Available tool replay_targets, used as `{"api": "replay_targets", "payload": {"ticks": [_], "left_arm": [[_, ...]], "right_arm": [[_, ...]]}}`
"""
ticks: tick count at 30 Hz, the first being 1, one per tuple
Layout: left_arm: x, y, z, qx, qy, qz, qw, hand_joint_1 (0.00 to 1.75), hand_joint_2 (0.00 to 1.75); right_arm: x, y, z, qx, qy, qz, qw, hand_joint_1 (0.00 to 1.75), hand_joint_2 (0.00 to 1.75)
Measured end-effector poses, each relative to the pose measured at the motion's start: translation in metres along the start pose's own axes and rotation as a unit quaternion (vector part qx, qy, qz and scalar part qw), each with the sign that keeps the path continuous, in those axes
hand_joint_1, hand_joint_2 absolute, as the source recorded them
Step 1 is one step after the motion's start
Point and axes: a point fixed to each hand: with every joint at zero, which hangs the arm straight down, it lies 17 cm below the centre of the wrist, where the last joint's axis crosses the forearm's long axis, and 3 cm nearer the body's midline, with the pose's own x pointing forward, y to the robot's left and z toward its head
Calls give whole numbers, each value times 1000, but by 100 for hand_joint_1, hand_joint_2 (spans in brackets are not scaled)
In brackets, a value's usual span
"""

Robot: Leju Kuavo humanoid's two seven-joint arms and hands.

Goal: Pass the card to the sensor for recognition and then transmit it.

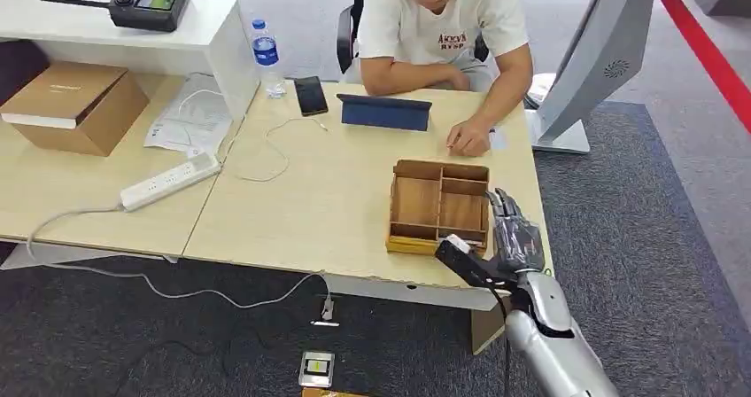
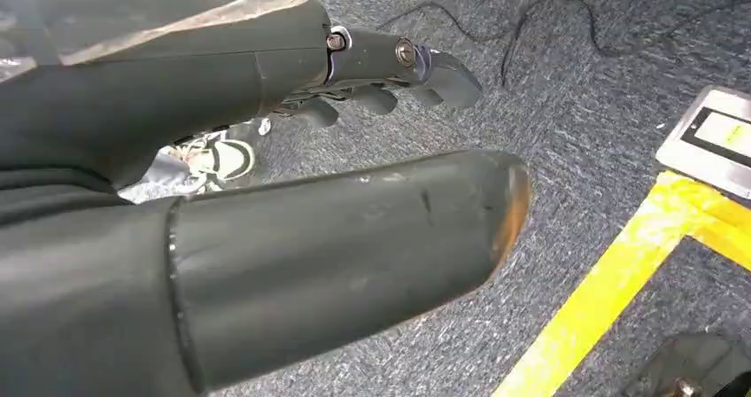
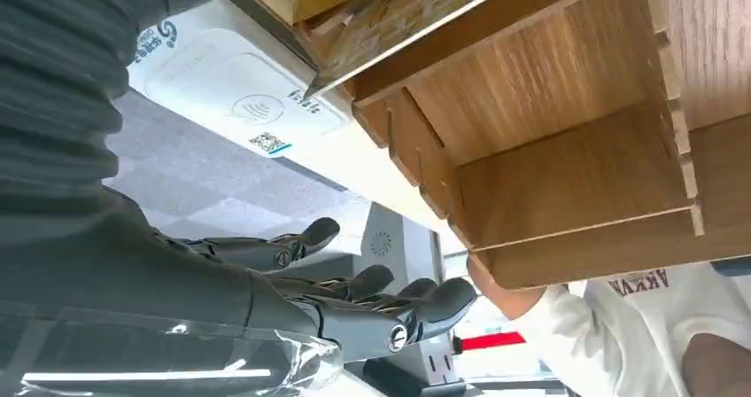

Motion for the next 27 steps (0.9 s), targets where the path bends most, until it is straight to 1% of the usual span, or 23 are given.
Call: {"api": "replay_targets", "payload": {"ticks": [14, 27], "left_arm": [[1, 0, 0, 0, -3, -5, 1000, 0, 0], [2, -1, 0, -1, -2, 0, 1000, 0, 0]], "right_arm": [[1, 3, 1, 8, -2, -5, 1000, 0, 175], [22, 8, -2, 11, -14, -13, 1000, 0, 175]]}}
